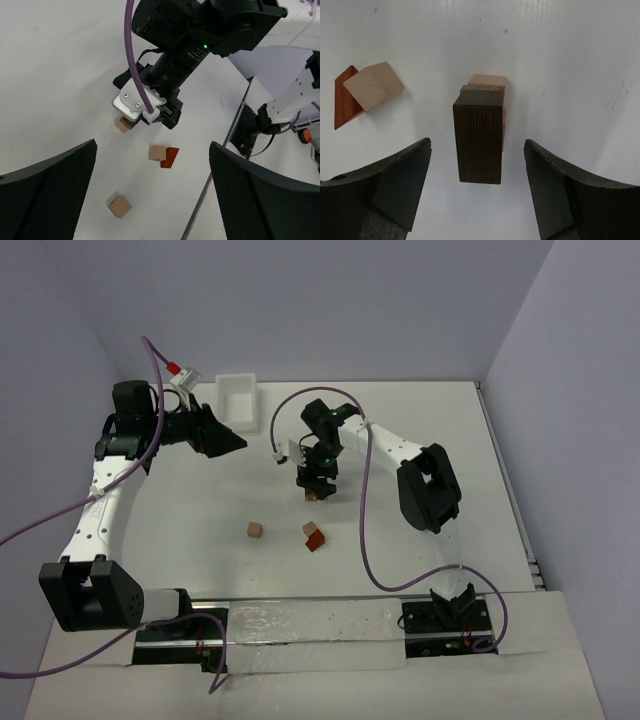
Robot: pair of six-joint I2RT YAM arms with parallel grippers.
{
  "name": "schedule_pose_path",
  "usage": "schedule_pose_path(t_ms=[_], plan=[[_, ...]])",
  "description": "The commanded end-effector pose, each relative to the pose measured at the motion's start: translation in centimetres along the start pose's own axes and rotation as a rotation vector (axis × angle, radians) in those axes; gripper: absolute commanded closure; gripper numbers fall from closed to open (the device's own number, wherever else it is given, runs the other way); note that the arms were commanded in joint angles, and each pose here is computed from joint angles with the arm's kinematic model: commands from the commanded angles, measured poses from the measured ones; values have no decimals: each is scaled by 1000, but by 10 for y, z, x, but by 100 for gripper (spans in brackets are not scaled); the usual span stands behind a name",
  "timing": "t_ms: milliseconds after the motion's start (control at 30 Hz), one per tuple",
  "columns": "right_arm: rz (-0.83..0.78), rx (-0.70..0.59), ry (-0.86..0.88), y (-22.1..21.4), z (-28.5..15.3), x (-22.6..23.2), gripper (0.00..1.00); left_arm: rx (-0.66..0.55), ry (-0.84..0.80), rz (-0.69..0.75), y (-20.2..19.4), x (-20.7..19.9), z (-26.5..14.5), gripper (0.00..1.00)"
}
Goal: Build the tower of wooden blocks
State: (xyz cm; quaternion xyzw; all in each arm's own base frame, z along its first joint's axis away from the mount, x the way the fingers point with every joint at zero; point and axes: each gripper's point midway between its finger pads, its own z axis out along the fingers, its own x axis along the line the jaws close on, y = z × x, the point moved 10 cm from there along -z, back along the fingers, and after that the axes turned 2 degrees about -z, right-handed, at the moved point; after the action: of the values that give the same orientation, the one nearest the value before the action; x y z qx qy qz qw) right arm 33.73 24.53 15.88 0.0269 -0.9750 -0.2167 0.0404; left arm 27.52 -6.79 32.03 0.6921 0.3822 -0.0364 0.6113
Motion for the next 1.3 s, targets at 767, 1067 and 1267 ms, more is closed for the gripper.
schedule_pose_path(t_ms=[767, 1067, 1267], plan=[[-75, -405, -320, 82, -180, 50, 0, 102, 58, 314, -22, 5, -14, 2], [157, -495, -327, 12, -172, 102, 0, 559, 108, 662, -99, 34, -20, 31], [303, -504, -362, -36, -155, 119, 0, 637, -37, 853, -135, 32, 5, 38]])
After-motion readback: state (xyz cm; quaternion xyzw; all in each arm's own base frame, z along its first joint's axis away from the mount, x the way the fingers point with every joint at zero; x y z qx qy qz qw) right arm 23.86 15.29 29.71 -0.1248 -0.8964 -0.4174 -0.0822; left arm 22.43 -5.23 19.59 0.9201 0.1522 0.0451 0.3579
